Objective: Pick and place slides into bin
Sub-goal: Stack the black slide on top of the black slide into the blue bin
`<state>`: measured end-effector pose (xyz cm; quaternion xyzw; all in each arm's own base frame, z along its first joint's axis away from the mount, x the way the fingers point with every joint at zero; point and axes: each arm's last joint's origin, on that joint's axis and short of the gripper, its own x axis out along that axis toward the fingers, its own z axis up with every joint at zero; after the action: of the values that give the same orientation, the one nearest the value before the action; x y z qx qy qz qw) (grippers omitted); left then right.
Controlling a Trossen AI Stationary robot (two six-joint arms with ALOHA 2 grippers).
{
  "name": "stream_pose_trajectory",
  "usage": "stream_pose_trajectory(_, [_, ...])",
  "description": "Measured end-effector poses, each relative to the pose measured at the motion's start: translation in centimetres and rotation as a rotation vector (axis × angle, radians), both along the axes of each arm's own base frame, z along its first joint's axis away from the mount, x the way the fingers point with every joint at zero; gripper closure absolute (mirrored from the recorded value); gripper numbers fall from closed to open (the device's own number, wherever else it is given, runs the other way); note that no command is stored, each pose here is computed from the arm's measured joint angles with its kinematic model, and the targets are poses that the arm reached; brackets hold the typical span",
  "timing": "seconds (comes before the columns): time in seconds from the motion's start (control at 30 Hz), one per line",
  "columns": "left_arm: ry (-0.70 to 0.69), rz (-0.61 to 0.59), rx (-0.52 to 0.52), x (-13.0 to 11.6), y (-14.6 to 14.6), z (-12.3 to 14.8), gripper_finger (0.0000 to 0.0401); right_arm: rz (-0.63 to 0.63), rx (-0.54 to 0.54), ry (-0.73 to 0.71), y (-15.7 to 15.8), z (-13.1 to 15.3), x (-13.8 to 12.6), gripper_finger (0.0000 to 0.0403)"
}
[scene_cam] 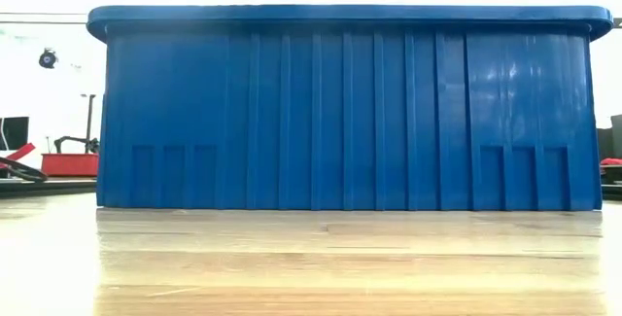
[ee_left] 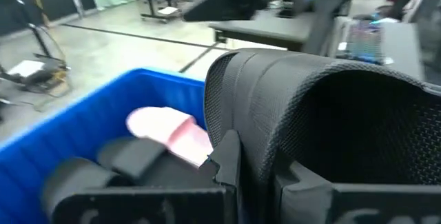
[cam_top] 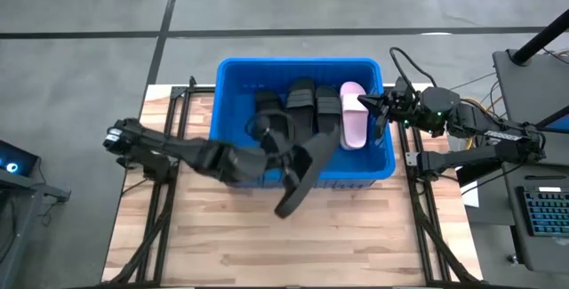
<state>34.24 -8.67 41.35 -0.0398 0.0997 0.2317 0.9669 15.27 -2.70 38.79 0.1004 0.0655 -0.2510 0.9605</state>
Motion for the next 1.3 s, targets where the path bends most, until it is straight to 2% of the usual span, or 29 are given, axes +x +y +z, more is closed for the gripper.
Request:
stream_pose_trajectory(0.13, [0.066, 0.047, 0.089, 0.0, 2.8, 0.1, 0.0401, 0.001, -0.004, 0.001, 0.0, 0.0, 0.0, 0.0394])
stream_pose_trajectory(0.27, [0.224, 0.098, 0.182, -0.1, 5.7, -0.7, 0.0401, -0.004, -0.004, 0.000, 0.0, 0.0, -0.1, 0.0394])
stream_pose_trajectory(0.4, [0.369, 0.186, 0.195, -0.5, 9.1, -1.8, 0.0401, -0.009, 0.007, -0.010, 0.0, 0.1, -0.1, 0.0394])
stream_pose_trajectory(0.53, [0.457, 0.295, 0.204, -1.1, 12.2, -2.4, 0.0401, -0.022, 0.067, -0.053, 0.0, 0.2, 0.0, 0.0394])
stream_pose_trajectory(0.63, [0.532, 0.343, 0.257, -1.5, 14.0, -2.5, 0.0401, -0.031, 0.103, -0.073, 0.0, 0.2, 0.0, 0.0394])
stream_pose_trajectory(0.8, [0.630, 0.408, 0.290, -1.9, 16.1, -3.2, 0.0401, -0.077, 0.164, -0.112, -0.1, 0.2, -0.1, 0.0394])
stream_pose_trajectory(1.0, [0.740, 0.538, 0.314, -2.0, 18.3, -5.6, 0.0401, -0.150, 0.224, -0.157, -0.3, 0.1, 0.0, 0.0394])
stream_pose_trajectory(1.3, [0.935, 0.540, 0.302, -1.9, 20.2, -11.2, 0.0401, -0.165, 0.238, -0.158, -0.4, -0.1, 0.6, 0.0394])
